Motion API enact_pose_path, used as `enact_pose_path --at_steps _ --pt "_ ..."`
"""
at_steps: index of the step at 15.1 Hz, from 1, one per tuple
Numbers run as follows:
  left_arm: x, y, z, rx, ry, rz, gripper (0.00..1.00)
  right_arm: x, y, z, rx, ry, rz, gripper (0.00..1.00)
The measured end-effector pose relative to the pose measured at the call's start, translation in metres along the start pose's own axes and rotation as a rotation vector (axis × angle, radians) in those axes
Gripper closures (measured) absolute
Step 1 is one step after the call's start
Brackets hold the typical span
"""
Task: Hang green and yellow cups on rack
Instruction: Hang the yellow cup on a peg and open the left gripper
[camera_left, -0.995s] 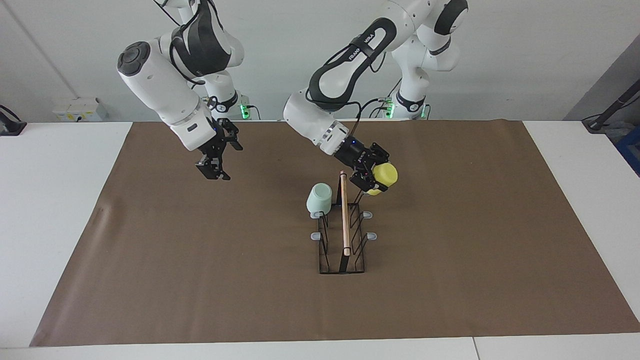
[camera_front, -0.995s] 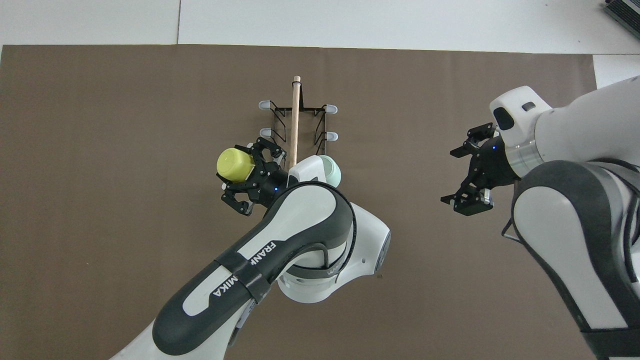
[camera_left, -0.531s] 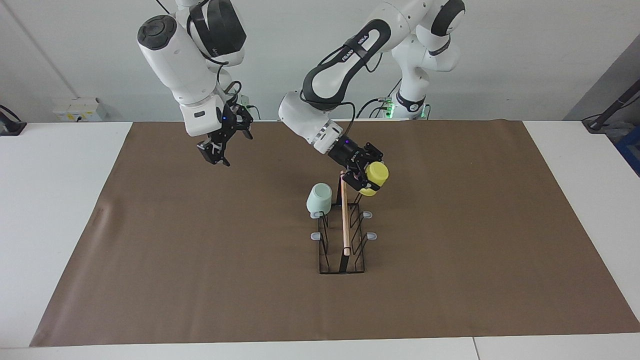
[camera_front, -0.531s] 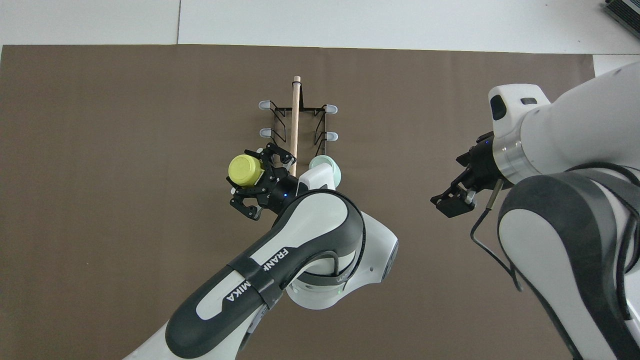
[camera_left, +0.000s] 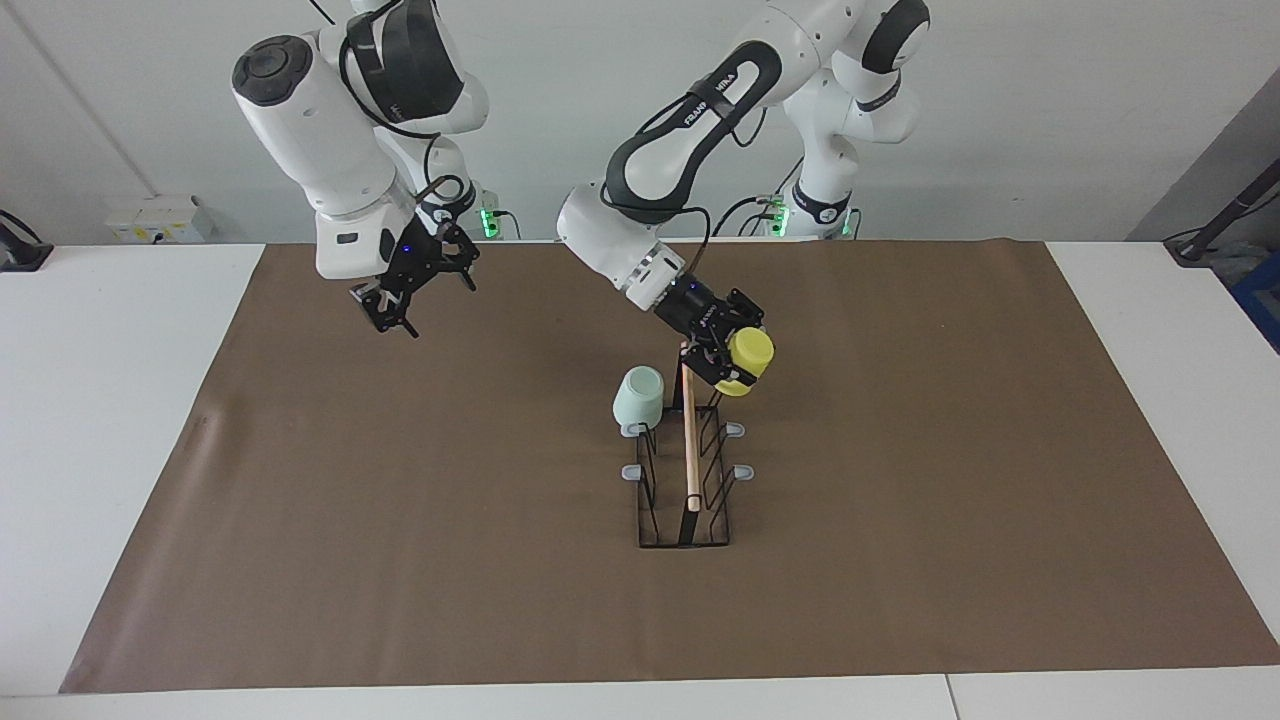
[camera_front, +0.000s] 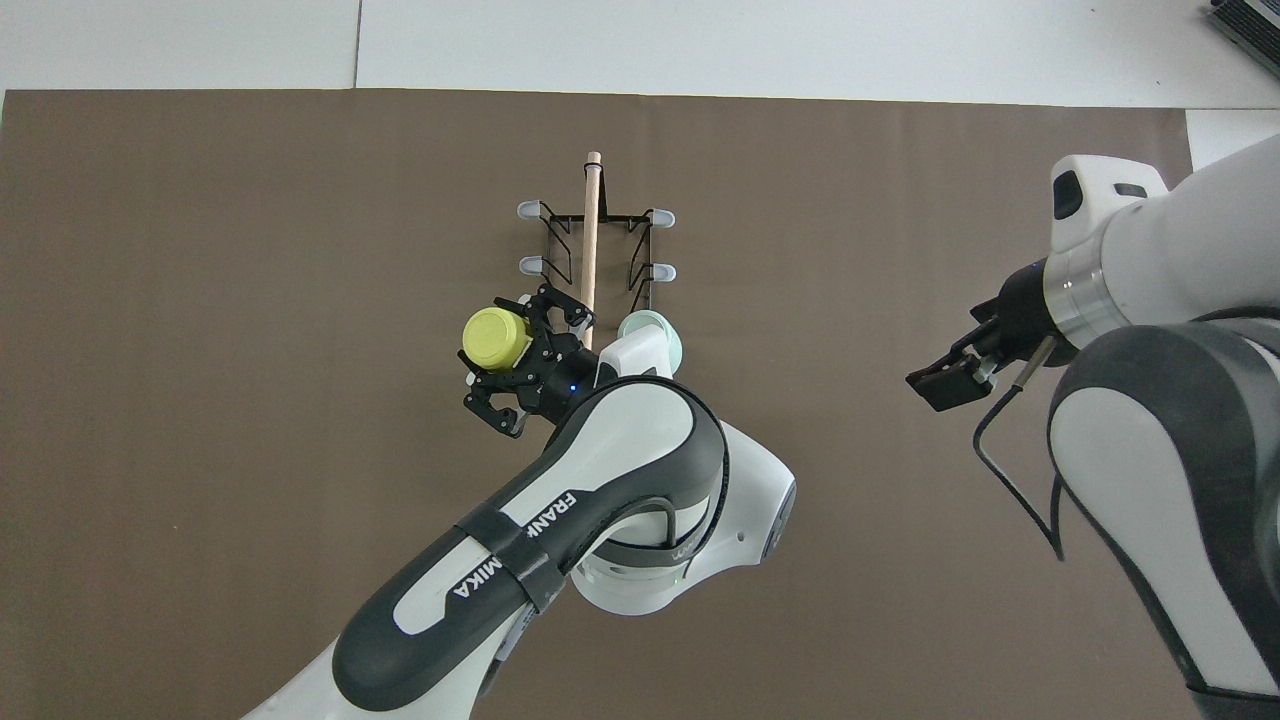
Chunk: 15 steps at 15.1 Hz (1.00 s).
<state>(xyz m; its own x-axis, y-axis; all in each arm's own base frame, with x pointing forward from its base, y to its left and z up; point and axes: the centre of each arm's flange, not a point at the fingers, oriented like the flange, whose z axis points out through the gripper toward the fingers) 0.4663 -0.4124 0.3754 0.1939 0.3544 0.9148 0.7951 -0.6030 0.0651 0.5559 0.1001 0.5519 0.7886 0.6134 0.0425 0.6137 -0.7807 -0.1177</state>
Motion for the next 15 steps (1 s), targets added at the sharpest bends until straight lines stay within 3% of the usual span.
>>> enact_pose_path --at_steps 7,15 --pt "-0.005 0.002 -0.001 -0.019 -0.019 0.005 0.33 -0.005 0.014 -0.027 -0.05 0.025 0.262 0.0" --pt "-0.008 0.005 -0.001 -0.02 -0.027 -0.032 0.37 -0.019 0.015 -0.064 -0.07 -0.009 0.43 0.0"
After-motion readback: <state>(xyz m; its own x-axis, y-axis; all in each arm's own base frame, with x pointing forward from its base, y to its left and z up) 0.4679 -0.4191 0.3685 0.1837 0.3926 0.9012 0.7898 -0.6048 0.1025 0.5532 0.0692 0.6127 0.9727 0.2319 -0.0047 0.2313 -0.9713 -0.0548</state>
